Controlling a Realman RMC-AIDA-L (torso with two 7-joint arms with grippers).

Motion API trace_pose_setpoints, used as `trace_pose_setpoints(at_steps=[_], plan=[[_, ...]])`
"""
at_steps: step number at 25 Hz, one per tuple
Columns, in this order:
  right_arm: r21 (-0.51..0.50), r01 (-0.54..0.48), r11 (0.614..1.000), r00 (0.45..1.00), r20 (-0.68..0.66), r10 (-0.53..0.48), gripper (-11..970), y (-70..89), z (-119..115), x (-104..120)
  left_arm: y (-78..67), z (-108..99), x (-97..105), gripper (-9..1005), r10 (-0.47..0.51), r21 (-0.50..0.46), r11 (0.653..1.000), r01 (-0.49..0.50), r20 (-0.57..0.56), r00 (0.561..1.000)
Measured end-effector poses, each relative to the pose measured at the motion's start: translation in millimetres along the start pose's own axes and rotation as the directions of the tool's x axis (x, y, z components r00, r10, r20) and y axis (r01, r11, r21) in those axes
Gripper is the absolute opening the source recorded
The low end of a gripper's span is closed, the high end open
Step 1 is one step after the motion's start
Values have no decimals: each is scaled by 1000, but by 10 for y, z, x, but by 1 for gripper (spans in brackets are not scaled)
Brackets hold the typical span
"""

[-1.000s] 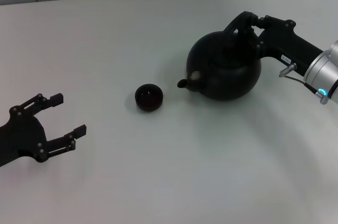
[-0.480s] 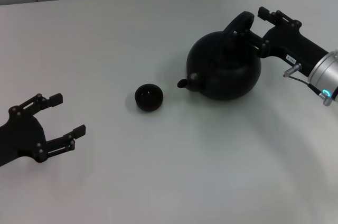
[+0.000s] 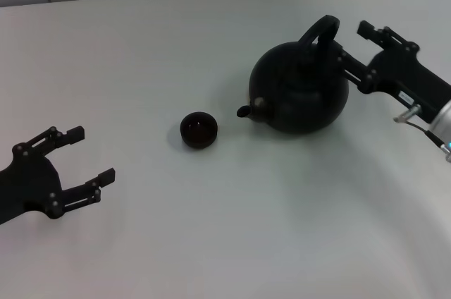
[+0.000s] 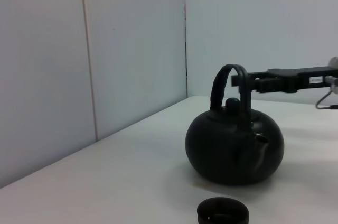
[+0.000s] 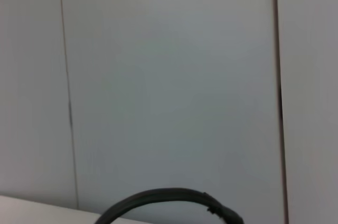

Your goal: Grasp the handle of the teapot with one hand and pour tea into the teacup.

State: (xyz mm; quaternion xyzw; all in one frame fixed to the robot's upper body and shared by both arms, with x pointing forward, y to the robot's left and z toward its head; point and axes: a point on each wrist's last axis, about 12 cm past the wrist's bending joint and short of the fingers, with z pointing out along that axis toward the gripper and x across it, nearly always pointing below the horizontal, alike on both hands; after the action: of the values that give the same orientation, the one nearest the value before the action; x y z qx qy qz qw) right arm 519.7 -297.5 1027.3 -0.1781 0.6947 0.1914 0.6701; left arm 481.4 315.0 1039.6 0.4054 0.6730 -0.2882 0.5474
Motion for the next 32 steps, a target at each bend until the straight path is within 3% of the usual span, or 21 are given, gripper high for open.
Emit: trace_pose_setpoints(at_steps=[6, 10, 15, 19, 22, 32], plan=[[-52, -31, 998, 994, 103, 36, 685, 109, -535, 18, -17, -1, 4, 864, -2, 10, 1000, 2, 0, 1000], [-113, -46, 993, 991, 118, 60, 685, 146, -757, -5, -25, -2, 4, 864, -5, 15, 1000, 5, 0, 1000], [-248, -120, 961, 993, -14, 120, 685, -9, -944, -127, -31, -2, -7, 864, -4, 25, 1000, 4, 7, 1000], [-357, -174, 918, 978, -171, 119, 684, -229, -882, -295, -4, 21, -34, 863, -5, 51, 999, 6, -4, 1000], [-440, -178, 880, 961, -268, 60, 684, -342, -753, -413, 23, 26, -63, 863, 2, 83, 997, -1, -18, 1000], [-584, -130, 801, 894, -419, -161, 685, -538, -373, -722, 202, 89, -229, 863, -17, 186, 982, 34, -92, 996]])
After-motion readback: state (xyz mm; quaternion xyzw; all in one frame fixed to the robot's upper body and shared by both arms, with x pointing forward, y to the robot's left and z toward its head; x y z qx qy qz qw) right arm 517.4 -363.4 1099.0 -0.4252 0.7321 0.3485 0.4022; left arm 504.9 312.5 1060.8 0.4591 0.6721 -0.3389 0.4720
